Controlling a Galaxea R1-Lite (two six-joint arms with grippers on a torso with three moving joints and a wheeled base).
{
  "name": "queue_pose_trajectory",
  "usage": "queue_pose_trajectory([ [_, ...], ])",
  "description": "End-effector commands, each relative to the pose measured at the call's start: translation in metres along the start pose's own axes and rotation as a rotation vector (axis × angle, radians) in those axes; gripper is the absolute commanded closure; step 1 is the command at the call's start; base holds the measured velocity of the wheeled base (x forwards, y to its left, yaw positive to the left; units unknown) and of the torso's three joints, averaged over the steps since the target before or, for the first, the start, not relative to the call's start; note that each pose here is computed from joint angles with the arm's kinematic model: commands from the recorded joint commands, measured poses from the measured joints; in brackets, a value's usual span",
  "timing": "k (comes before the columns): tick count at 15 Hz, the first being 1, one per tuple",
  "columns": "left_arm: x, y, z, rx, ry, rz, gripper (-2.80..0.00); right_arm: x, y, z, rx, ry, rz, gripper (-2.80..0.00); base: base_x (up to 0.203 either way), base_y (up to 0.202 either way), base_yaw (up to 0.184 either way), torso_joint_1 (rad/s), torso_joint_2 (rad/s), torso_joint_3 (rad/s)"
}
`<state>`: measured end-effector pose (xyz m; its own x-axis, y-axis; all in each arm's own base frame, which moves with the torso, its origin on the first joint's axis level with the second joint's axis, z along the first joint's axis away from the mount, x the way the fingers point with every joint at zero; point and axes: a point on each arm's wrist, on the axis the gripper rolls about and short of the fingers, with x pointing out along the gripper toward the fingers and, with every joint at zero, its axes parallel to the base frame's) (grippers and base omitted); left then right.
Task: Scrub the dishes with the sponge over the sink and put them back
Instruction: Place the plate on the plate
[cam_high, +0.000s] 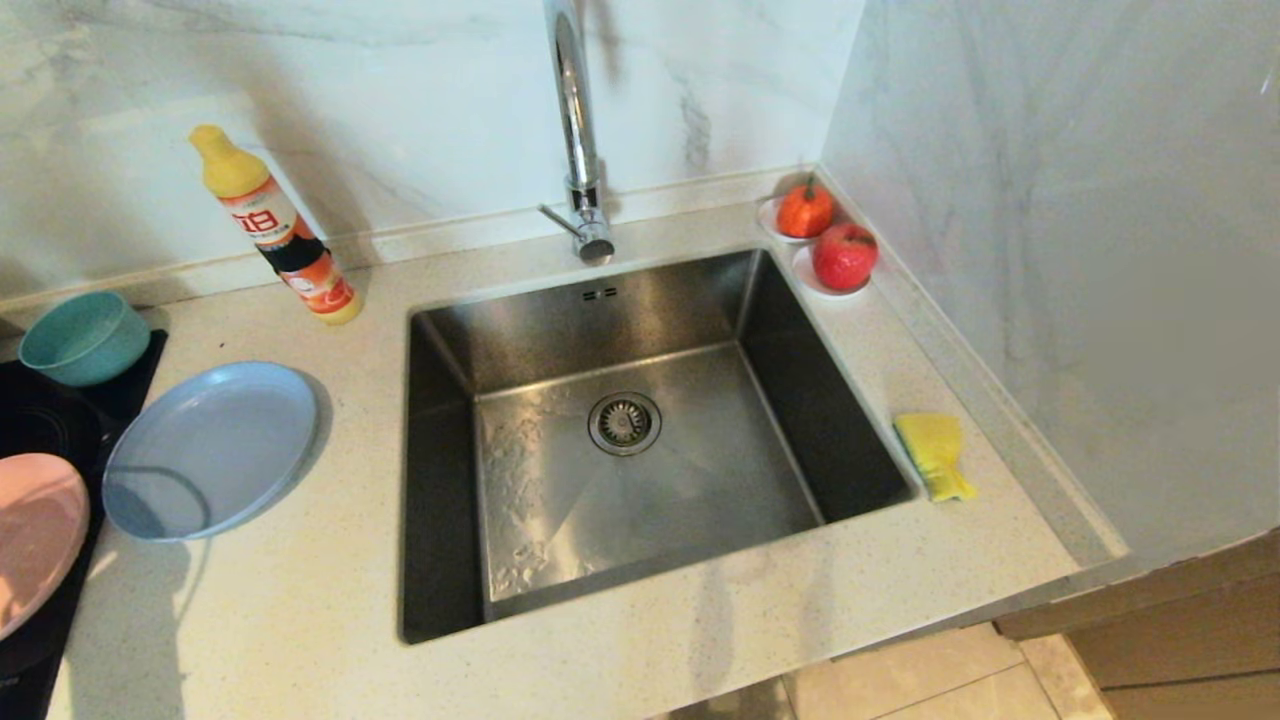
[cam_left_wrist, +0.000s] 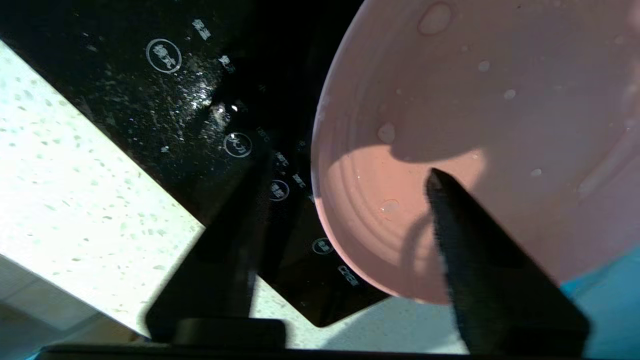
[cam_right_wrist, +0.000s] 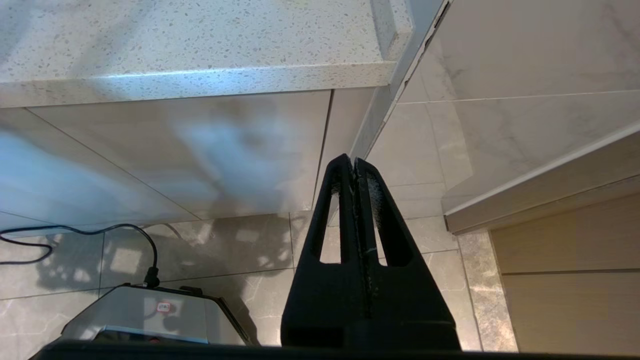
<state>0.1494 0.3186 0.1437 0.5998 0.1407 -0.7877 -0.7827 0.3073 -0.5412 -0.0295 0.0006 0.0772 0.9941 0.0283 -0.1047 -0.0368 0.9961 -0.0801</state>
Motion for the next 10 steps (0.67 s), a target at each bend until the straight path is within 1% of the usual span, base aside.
queue_pose_trajectory([
  [1,-0.002,0.006,0.000,-0.025,0.018,-0.070,-2.80,0.000,0.000,0.000,-0.001,0.002,0.001,0.00,0.000,0.000,0.000,0.000,0.00,0.000],
  [2,-0.002,0.009,0.001,-0.035,0.031,-0.109,-2.80,0.000,0.000,0.000,-0.001,0.002,0.001,0.00,0.000,0.000,0.000,0.000,0.00,0.000],
  [6,0.005,0.016,-0.002,-0.046,0.057,-0.120,-2.80,0.000,0.000,0.000,-0.001,0.002,0.001,0.00,0.000,0.000,0.000,0.000,0.00,0.000],
  [7,0.008,0.018,-0.004,-0.043,0.069,-0.128,-2.80,0.000,0.000,0.000,-0.001,0.002,0.001,0.00,0.000,0.000,0.000,0.000,0.00,0.000],
  [8,0.010,0.019,-0.006,-0.028,0.077,-0.131,-2.80,0.000,0.000,0.000,-0.001,0.002,0.001,0.00,0.000,0.000,0.000,0.000,0.00,0.000],
  [10,0.013,0.021,-0.005,-0.018,0.076,-0.140,-2.80,0.000,0.000,0.000,-0.001,0.002,0.001,0.00,0.000,0.000,0.000,0.000,0.00,0.000],
])
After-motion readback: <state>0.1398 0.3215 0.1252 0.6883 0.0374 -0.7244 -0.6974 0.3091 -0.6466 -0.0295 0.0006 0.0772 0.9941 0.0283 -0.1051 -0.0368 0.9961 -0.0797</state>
